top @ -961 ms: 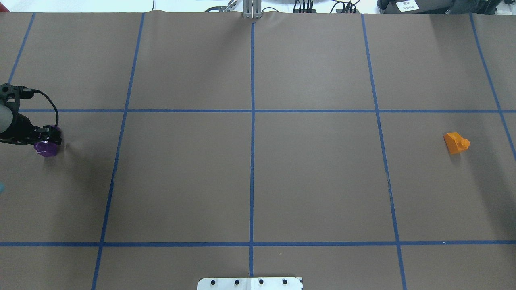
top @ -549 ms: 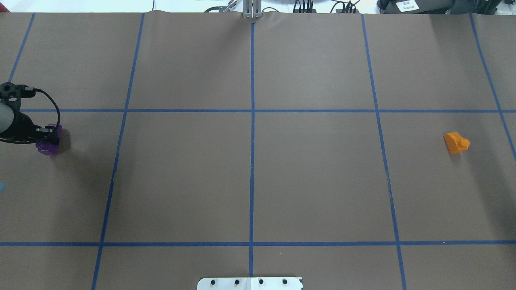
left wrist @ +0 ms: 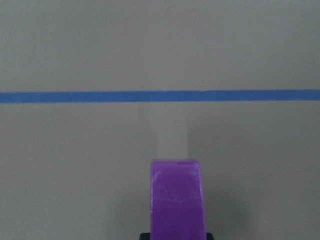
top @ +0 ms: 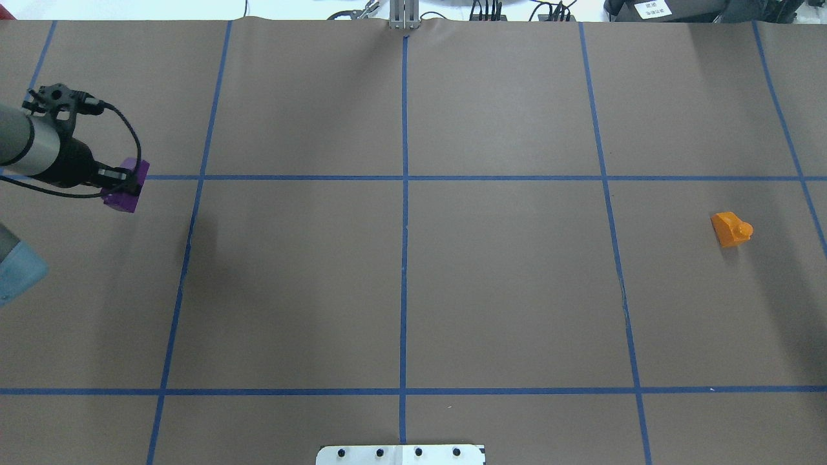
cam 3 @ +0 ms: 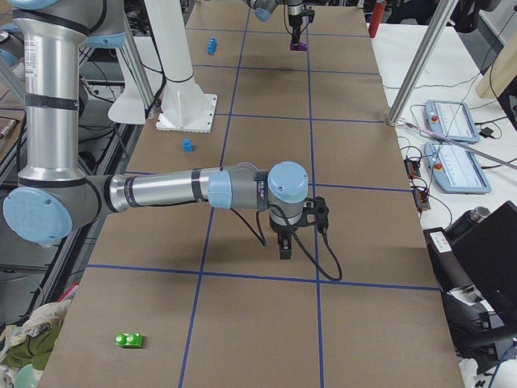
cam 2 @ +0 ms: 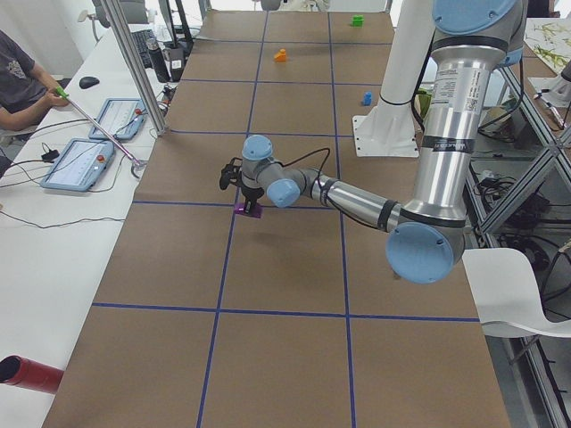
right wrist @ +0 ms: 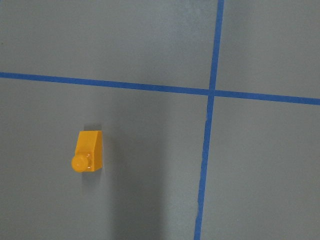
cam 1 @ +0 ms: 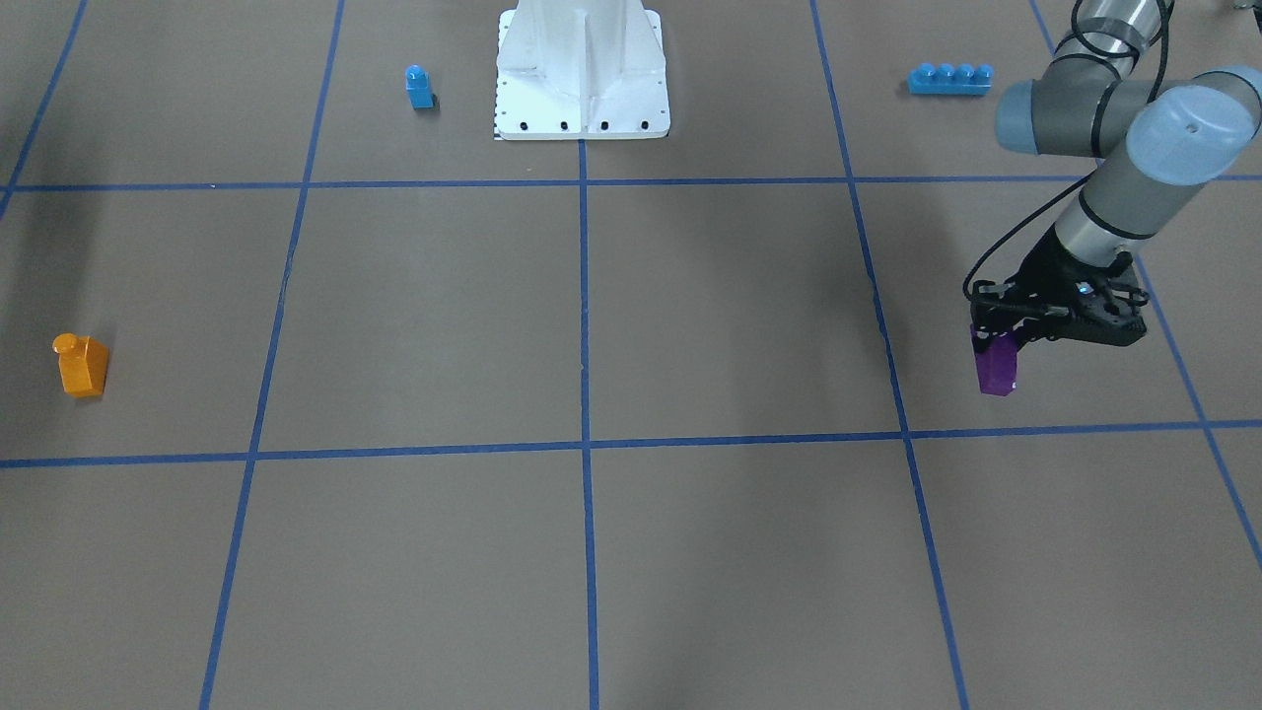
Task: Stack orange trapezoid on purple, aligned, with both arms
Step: 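Carry the purple block with the left gripper to the table centre, then release the purple block and lift the left gripper while the right reaches orange, then close the right gripper on the orange trapezoid block, then carry the orange block over the purple block while the left arm withdraws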
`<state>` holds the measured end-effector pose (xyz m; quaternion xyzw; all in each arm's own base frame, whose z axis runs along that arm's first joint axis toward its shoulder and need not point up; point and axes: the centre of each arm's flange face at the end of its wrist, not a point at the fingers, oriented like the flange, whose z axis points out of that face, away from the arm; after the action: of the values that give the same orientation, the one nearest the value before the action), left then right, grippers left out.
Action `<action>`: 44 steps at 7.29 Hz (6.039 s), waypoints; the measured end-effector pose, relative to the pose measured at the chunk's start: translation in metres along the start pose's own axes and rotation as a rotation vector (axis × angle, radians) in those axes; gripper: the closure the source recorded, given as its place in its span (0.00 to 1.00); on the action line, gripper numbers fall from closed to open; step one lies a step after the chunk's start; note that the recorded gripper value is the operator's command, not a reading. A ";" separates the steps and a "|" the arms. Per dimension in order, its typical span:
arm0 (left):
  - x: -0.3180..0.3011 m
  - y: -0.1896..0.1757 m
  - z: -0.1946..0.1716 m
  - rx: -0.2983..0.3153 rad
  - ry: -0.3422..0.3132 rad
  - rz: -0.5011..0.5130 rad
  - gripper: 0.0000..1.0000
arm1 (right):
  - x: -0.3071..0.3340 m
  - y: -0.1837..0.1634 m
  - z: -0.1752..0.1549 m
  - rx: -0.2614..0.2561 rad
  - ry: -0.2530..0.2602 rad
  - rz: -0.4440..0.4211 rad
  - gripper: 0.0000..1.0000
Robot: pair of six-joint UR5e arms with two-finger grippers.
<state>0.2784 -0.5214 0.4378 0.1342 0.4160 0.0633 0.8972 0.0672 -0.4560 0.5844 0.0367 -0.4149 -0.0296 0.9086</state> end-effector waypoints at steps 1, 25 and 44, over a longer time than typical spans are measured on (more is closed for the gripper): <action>0.059 -0.027 -0.007 0.011 0.029 0.056 1.00 | -0.001 -0.004 -0.001 0.002 -0.004 -0.001 0.00; 0.287 -0.173 -0.090 -0.032 -0.025 0.286 0.00 | -0.151 -0.023 0.150 0.047 0.071 0.098 0.00; 0.247 -0.155 -0.090 -0.034 -0.037 0.263 0.00 | -0.196 -0.048 0.188 -0.059 0.012 -0.006 1.00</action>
<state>0.3694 -0.5971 0.1559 0.1736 0.3771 0.1849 0.8908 -0.2040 -0.4951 0.5554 0.0114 -0.4084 -0.0443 0.9116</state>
